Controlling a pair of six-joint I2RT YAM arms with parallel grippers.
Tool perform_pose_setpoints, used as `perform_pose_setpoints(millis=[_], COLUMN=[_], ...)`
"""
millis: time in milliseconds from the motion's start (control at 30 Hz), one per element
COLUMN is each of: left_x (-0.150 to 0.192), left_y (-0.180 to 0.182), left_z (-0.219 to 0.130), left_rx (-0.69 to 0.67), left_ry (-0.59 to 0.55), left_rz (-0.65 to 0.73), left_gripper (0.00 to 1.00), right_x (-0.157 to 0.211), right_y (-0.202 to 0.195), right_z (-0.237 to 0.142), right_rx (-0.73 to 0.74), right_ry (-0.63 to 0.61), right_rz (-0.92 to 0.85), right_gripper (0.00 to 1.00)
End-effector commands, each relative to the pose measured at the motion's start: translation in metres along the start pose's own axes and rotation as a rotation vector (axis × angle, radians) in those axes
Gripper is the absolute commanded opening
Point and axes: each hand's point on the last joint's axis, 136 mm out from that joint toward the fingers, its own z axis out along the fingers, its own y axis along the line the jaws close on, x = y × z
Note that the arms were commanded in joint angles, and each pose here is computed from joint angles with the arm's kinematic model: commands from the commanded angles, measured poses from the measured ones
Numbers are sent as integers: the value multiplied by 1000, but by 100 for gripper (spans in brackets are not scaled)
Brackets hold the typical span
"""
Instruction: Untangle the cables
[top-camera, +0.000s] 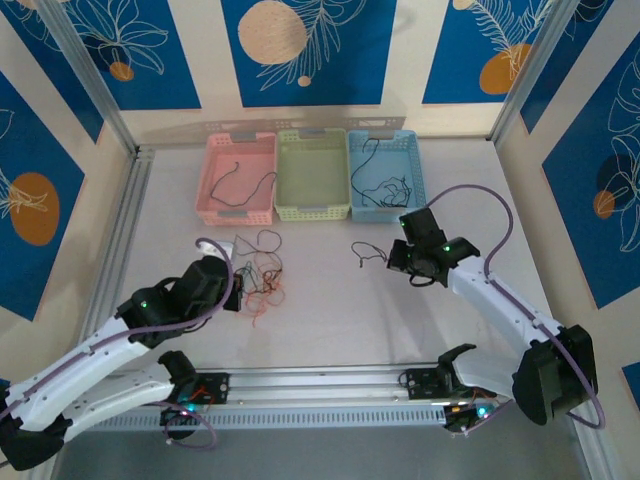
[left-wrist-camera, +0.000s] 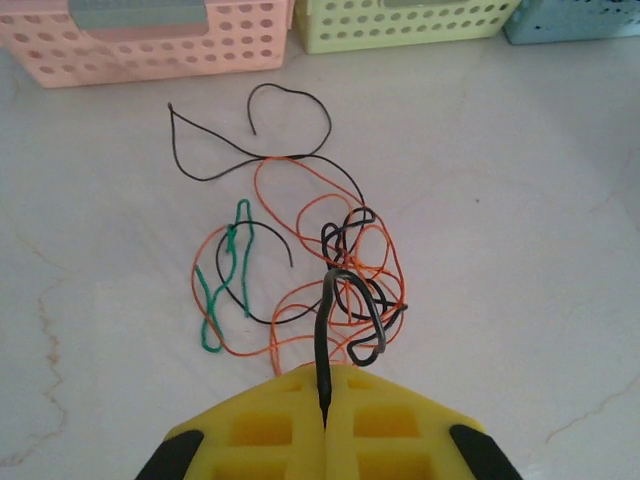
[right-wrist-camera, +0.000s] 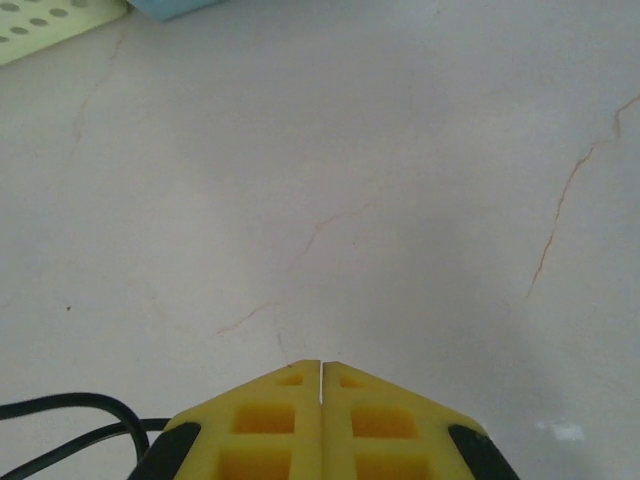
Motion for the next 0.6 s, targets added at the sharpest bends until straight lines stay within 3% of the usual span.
perform_pose_setpoints(millis=[0, 167, 400, 567], left_x=[5, 9, 9, 10], left_y=[-5, -4, -9, -6], left_z=[1, -4, -13, -18], left_rx=[41, 56, 88, 94], left_ry=[16, 24, 48, 38], left_rz=[-8, -13, -3, -5], left_gripper=[0, 0, 0, 0], right_x=[-43, -107, -187, -219], right_y=[4, 3, 6, 5], right_z=[-12, -8, 32, 61], right_rx=[-5, 44, 89, 115], right_ry=[-85, -116, -109, -89], right_rz=[63, 163, 275, 309], right_gripper=[0, 0, 0, 19])
